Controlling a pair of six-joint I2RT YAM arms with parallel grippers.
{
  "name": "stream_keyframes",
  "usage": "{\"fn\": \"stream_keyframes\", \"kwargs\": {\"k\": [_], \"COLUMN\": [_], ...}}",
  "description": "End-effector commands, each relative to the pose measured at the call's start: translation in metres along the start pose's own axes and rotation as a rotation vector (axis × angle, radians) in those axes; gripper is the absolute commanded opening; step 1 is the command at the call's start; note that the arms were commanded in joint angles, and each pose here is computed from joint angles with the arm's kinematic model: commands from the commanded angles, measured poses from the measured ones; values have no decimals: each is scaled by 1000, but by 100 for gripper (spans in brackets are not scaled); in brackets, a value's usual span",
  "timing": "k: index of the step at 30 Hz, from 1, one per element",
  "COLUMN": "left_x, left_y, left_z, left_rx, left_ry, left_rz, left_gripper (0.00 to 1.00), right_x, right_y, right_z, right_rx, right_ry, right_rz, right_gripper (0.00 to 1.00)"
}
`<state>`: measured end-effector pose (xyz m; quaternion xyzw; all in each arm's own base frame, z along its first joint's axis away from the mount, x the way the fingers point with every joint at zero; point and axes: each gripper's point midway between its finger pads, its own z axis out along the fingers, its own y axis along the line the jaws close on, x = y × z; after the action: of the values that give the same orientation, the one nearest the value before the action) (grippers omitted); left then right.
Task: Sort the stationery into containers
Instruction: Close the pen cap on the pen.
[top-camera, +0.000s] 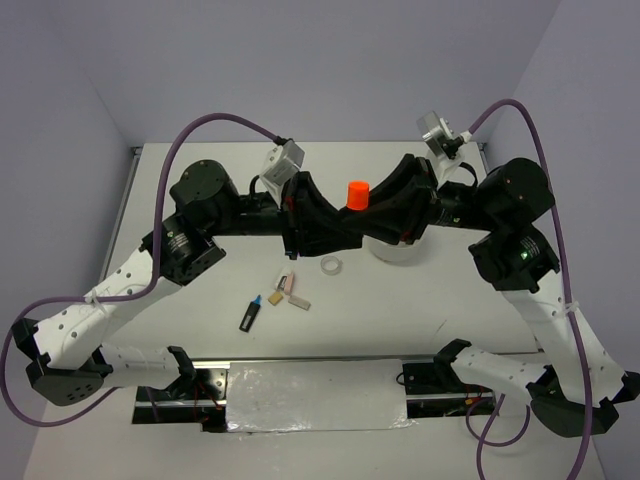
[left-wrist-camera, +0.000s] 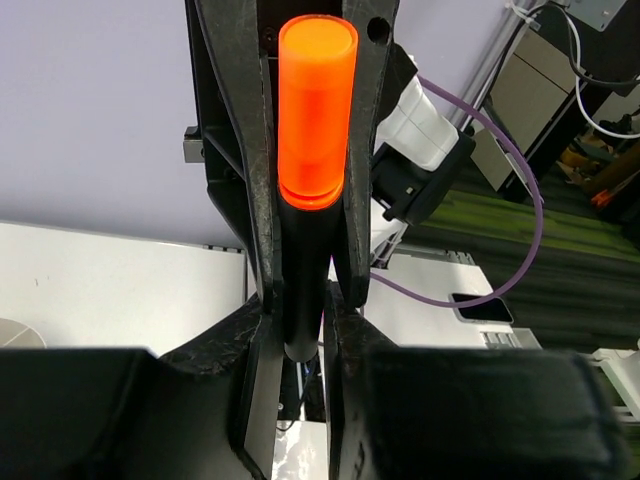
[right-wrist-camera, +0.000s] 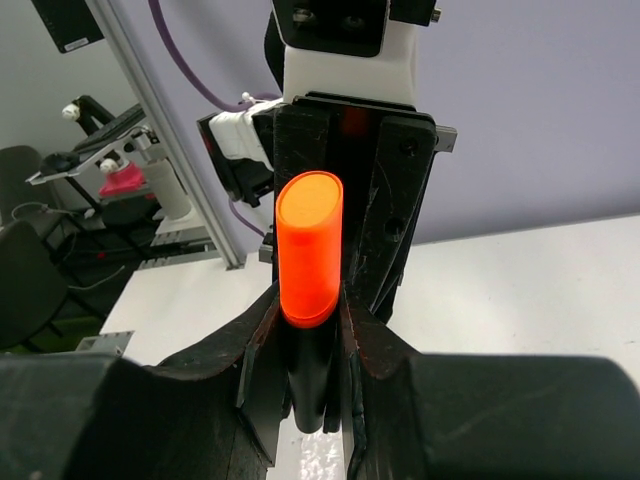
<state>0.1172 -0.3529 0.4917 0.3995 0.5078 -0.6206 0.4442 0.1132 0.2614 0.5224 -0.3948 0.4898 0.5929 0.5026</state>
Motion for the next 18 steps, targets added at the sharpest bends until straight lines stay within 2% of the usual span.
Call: {"fn": "stream_keyframes", "kwargs": {"k": [1, 3, 4, 5, 6, 8, 9, 10, 12, 18], "left_x": [-11, -14, -15, -13, -14, -12, -11, -10, -6, -5], "left_y": [-1, 4, 6, 7, 12, 16, 17, 18, 21, 24], "left_z": [2, 2, 2, 0, -1, -4, -5, -5, -4, -5], "left_rx": [-4, -35, -44, -63, -92, -119, -127, -131, -134, -150], "left_ry": [-26, -35, -40, -30, -38, -38, -36, -33, -22, -36], "left_rz": [29, 39, 47, 37, 41, 49, 50, 54, 46, 50], "left_gripper": [0, 0, 0, 0, 0, 0, 0, 0, 0, 0], "right_x": [-9, -8, -8, -6, -7, -9, -10, -14, -14, -25], "right_y": [-3, -5, -7, -9, -12, -13, -15, -13, -16, -17], "right_z": [0, -1, -1, -2, -3, -5, -6, -6, -7, -11], "right_rx": [16, 33, 44, 61, 79, 102, 109, 109, 132, 179], "right_ry": [-33, -36, -37, -31, -35, -39, -40, -43, -34, -43], "right_rz": [-46, -54, -57, -46, -48, -47, -48, -53, -45, -40], "right_gripper": [0, 2, 11, 27, 53, 62, 81, 90, 100, 100]}}
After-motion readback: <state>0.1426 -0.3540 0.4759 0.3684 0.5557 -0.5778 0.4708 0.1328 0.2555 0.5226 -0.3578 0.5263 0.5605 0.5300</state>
